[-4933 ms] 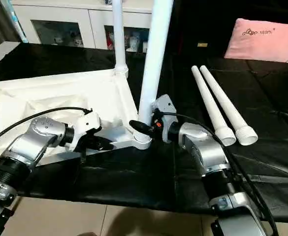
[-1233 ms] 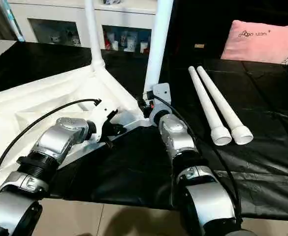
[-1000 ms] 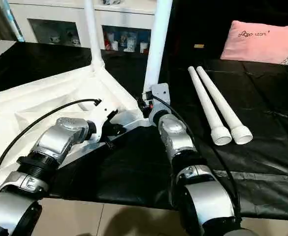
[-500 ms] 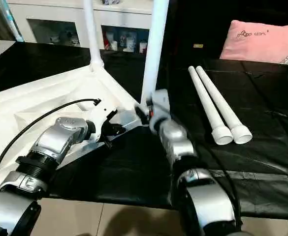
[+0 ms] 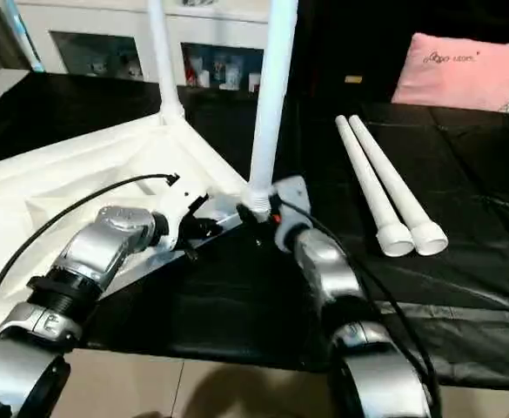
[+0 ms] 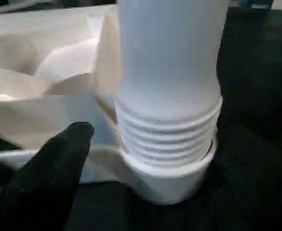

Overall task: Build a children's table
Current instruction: Rotate leg to tighten

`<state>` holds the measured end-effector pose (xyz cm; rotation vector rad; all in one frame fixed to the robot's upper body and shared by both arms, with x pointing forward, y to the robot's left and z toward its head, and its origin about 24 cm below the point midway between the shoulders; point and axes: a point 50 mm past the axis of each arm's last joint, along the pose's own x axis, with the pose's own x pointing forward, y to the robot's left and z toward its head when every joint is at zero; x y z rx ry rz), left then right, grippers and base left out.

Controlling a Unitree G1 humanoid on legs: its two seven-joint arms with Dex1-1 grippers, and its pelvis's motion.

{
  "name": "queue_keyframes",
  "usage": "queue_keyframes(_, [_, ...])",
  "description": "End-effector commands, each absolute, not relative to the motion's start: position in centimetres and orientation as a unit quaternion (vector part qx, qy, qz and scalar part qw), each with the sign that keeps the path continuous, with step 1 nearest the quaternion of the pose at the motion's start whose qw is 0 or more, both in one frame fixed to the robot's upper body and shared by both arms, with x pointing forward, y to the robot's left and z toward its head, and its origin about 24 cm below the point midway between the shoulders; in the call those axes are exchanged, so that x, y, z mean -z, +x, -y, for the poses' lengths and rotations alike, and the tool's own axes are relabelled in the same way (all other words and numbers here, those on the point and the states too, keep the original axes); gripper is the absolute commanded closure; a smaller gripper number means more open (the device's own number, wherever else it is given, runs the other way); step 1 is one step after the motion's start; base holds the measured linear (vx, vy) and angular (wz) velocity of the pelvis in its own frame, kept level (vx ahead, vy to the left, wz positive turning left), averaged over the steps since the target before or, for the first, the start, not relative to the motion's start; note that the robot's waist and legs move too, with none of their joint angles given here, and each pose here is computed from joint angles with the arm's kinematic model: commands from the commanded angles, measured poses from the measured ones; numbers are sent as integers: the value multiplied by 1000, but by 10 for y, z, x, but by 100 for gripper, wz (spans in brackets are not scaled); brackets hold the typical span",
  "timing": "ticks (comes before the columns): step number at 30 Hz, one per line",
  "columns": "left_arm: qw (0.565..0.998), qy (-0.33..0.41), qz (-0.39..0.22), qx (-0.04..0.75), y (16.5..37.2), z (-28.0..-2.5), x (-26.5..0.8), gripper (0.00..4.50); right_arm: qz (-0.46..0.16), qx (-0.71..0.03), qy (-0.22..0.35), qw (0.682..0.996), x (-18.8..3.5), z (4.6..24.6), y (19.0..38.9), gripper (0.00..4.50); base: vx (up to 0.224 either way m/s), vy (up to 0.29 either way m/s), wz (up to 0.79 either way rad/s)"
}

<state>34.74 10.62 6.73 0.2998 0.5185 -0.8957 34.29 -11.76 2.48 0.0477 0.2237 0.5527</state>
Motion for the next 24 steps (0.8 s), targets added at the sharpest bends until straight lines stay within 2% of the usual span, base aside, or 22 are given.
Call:
queue_keyframes(1, [863,168,-210,428,356,-110,-85,450,-148,-291,27,945,-9,122,329,5,0,0,0])
queue_keyframes(11, [837,198,-214,463,351,-116,-78,450,-92,-323,37,941,-34,145,311,5,0,0,0])
queue_keyframes(18, [800,222,-212,515,343,-121,-72,450,-84,-356,1,931,-53,168,303,5,0,0,0])
queue_keyframes(24, [749,233,-208,584,335,-122,-67,450,-100,-448,-58,887,-73,182,299,5,0,0,0])
